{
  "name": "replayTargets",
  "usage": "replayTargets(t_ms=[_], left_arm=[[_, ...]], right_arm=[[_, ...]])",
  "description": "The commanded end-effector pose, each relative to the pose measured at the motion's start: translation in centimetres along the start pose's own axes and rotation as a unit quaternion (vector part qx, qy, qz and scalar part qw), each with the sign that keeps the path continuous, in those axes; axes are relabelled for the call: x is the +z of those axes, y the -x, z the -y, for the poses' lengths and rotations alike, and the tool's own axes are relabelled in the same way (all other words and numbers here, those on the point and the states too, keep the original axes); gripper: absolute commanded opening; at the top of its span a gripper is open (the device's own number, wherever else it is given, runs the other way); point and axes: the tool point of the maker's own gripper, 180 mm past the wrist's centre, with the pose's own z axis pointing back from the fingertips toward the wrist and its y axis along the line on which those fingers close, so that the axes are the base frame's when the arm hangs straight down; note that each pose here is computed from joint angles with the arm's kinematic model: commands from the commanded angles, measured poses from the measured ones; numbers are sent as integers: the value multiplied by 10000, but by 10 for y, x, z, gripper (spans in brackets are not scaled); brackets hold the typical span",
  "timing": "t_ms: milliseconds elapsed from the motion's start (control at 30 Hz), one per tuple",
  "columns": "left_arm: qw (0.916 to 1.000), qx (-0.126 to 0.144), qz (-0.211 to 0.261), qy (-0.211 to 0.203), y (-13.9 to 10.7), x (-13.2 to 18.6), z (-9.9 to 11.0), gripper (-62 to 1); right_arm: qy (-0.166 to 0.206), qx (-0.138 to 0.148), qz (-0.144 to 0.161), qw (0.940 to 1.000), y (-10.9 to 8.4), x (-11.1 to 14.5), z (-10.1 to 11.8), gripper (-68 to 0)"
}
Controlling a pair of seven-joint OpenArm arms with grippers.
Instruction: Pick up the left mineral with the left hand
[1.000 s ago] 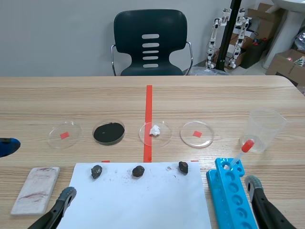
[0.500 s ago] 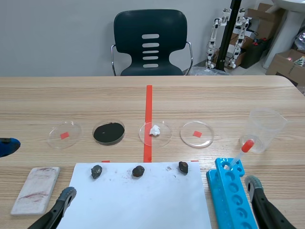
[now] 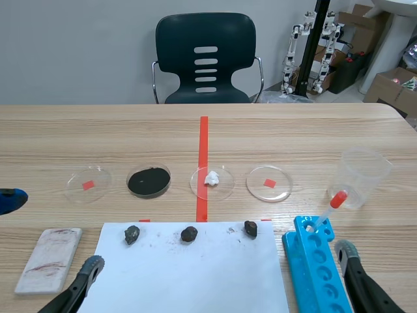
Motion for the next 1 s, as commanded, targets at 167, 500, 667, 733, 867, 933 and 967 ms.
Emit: replayTargets(t_ms=[167, 500, 667, 733, 867, 933, 967], left_arm=[[9999, 41, 147, -40, -7, 0, -1, 14], [9999, 41, 149, -40, -7, 0, -1, 14], [9998, 95, 160, -59, -7, 0, -1, 14], [9991, 329, 228, -143, -10, -2, -5, 14], [9968, 741, -122, -272, -1, -17, -16, 14], [9942, 971, -380, -273, 5, -27, -19, 14], [9928, 1070, -483, -257, 7, -31, -19, 14]], right_arm=[[52, 9, 179, 9998, -9, -3, 3, 4], [52, 9, 179, 9998, -9, -3, 3, 4], [52, 9, 179, 9998, -9, -3, 3, 4], [52, 9, 179, 9998, -9, -3, 3, 4], [52, 9, 179, 9998, -9, -3, 3, 4], [52, 9, 179, 9998, -9, -3, 3, 4], [52, 9, 179, 9998, -9, -3, 3, 4]])
